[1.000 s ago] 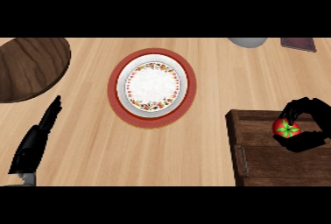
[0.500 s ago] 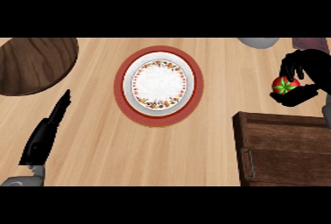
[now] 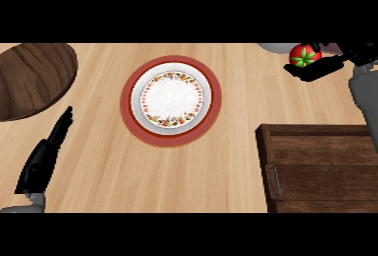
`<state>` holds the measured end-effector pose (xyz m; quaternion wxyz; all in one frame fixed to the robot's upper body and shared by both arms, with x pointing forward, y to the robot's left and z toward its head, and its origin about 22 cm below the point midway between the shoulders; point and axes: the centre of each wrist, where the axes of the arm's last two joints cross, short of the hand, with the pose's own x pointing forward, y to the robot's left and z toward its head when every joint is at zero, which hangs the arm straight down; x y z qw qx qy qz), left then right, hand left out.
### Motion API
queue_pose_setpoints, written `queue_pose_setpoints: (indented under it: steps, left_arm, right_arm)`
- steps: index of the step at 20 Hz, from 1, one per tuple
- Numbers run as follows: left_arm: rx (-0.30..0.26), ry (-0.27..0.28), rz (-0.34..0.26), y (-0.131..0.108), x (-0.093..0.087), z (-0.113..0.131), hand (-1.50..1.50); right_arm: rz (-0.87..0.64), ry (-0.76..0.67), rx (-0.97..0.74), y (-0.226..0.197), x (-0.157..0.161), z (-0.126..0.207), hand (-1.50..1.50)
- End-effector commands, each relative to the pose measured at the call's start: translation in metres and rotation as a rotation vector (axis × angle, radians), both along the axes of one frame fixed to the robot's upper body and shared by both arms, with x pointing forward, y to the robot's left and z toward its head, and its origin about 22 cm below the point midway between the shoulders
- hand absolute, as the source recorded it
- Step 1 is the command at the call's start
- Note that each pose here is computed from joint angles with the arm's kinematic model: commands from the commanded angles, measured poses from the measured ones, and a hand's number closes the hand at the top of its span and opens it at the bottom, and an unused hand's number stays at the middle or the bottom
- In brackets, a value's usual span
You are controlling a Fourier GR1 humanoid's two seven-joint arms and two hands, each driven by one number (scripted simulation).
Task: Pick the tomato from the tray and place it in the plate
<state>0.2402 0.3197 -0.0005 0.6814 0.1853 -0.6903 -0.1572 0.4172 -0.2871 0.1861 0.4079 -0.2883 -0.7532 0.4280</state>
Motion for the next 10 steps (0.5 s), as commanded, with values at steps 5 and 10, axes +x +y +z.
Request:
queue_pose_setpoints:
  steps: [5,10]
  left_arm:
    - [-0.003,0.015,0.048,0.008,-0.023,-0.008,0.00]
    - [0.005,0.006,0.077,0.013,-0.024,0.002,0.00]
  right_arm:
    - [0.299,-0.014,0.083,0.086,0.025,0.025,1.50]
    - [0.374,0.034,0.141,0.117,0.023,0.025,1.50]
